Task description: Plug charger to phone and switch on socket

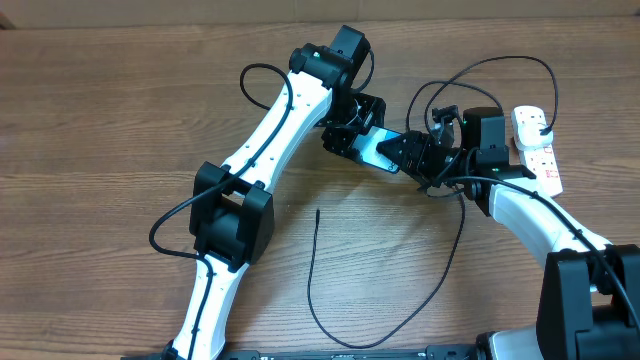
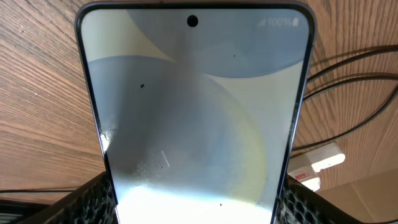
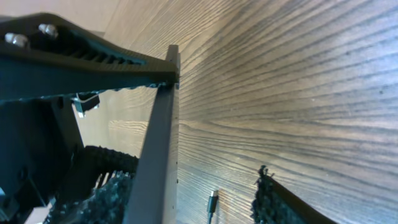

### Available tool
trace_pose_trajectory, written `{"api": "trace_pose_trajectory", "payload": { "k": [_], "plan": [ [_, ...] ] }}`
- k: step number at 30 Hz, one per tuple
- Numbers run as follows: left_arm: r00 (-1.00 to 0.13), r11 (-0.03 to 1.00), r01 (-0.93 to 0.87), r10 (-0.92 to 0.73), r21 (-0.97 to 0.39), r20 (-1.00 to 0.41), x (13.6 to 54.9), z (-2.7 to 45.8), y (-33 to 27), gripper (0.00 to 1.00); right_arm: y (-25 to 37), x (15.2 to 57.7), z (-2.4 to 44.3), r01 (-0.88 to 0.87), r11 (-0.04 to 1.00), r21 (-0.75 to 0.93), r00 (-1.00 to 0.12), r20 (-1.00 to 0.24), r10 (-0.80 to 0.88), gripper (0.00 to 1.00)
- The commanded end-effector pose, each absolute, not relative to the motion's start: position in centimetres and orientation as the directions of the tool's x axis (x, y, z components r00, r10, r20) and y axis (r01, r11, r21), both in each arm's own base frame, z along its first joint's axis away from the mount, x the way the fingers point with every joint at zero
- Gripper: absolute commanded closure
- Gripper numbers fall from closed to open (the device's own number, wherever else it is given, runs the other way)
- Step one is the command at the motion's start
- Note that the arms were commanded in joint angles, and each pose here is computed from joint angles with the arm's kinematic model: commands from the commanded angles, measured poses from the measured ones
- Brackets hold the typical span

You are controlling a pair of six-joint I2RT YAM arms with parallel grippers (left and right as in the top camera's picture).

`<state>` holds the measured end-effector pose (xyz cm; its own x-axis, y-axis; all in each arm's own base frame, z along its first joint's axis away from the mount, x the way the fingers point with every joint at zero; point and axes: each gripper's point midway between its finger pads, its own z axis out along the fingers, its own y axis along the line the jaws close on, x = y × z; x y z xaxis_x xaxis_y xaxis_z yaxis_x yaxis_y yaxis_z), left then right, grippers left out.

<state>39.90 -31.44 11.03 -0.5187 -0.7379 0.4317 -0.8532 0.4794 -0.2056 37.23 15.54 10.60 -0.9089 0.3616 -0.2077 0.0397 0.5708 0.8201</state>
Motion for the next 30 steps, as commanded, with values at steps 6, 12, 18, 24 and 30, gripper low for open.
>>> {"api": "trace_pose_trajectory", "payload": {
  "k": [6,12,18,24,30],
  "plan": [
    [-0.509,0.464,-0.859,-0.732,-0.216,0.453,39.5,12.0,-32.8,0.96,15.6,38.1,11.1,0.023,0.598,0.801,-0.896,-0.248,0.367,0.41],
    [-0.519,0.476,-0.853,-0.725,-0.216,0.452,39.1,12.0,-33.3,0.96,16.0,38.0,10.8,0.024,0.614,0.789,-0.897,-0.255,0.362,0.43],
    [-0.525,0.483,-0.849,-0.721,-0.216,0.452,38.8,12.0,-33.7,0.96,16.0,38.0,10.8,0.025,0.616,0.787,-0.896,-0.256,0.363,0.47],
    [-0.527,0.485,-0.847,-0.719,-0.216,0.453,38.7,12.0,-33.8,0.96,15.9,38.1,10.8,0.027,0.618,0.786,-0.895,-0.257,0.365,0.63],
    [-0.530,0.489,-0.845,-0.720,-0.216,0.448,38.6,12.0,-33.9,0.96,15.9,38.1,10.8,0.027,0.618,0.786,-0.895,-0.257,0.365,0.74]
  ]
}}
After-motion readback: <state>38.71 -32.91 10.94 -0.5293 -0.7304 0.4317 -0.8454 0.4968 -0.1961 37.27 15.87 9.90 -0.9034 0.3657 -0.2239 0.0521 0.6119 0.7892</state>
